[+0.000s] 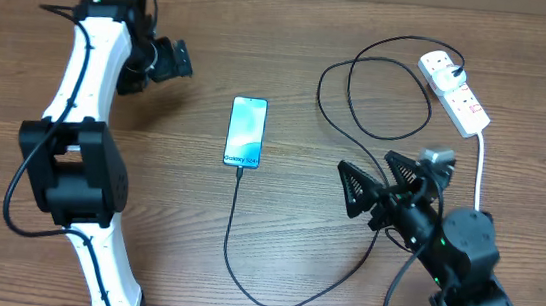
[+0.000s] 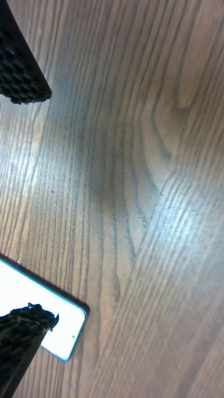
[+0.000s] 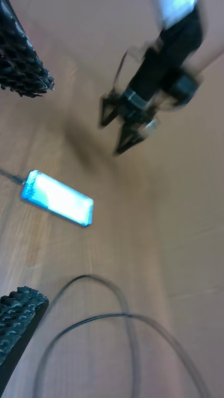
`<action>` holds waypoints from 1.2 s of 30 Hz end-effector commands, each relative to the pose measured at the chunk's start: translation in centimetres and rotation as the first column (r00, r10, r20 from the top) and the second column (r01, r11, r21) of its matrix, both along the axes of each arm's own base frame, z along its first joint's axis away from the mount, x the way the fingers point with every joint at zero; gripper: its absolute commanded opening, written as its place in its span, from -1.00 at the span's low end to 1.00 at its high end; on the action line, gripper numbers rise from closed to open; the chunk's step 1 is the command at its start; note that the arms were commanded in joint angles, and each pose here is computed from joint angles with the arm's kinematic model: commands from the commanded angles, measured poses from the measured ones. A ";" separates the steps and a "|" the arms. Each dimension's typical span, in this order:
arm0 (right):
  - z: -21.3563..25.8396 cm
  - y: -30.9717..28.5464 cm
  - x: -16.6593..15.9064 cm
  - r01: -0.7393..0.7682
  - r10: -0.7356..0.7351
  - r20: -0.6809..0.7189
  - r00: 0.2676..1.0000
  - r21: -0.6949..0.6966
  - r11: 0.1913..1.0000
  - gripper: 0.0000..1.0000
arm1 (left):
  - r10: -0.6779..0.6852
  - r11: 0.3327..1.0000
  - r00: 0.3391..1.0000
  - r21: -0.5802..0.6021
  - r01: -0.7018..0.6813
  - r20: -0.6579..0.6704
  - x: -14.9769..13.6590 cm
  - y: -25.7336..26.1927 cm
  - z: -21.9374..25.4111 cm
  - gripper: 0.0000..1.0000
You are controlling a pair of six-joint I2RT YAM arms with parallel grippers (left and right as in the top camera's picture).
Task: Plug charger to phone and switch on socket
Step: 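Move the right gripper up to the white power strip's switch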
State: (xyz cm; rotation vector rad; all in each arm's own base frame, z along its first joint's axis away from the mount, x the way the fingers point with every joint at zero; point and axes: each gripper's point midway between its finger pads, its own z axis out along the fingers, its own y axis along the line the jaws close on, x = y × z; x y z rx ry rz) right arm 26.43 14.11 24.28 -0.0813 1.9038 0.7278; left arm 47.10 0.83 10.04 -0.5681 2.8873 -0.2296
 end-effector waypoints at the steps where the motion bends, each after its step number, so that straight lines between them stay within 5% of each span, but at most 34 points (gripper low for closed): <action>1: 2.8 -0.4 1.2 0.036 -0.036 0.003 0.999 0.000 0.999 1.00 | -0.003 1.000 1.000 -0.016 0.004 0.017 0.2 -0.2 0.7 0.99; 6: 3.5 -3.5 3.7 0.137 -0.143 -0.139 0.980 -0.052 0.989 1.00 | -0.003 1.000 1.000 -0.017 0.003 0.017 0.2 -0.2 0.7 0.99; 17: 1.0 -8.7 8.2 0.127 -0.109 -0.441 0.891 0.011 0.992 0.99 | -0.003 1.000 1.000 -0.017 0.003 0.017 0.2 -0.2 0.7 0.99; 22: -1.8 -11.8 10.0 0.199 -0.149 -0.524 0.838 0.039 0.979 0.43 | -0.003 1.000 1.000 -0.017 0.003 0.017 0.2 -0.2 0.7 1.00; 28: -4.5 -13.5 10.7 0.242 -0.173 -0.591 0.788 0.039 0.969 -0.90 | -0.003 1.000 1.000 -0.017 0.003 0.017 0.2 -0.2 0.7 1.00; 36: -5.5 -13.6 11.1 0.243 -0.169 -0.613 0.772 0.038 0.969 -0.93 | -0.003 1.000 1.000 -0.017 0.003 0.017 0.2 -0.2 0.7 1.00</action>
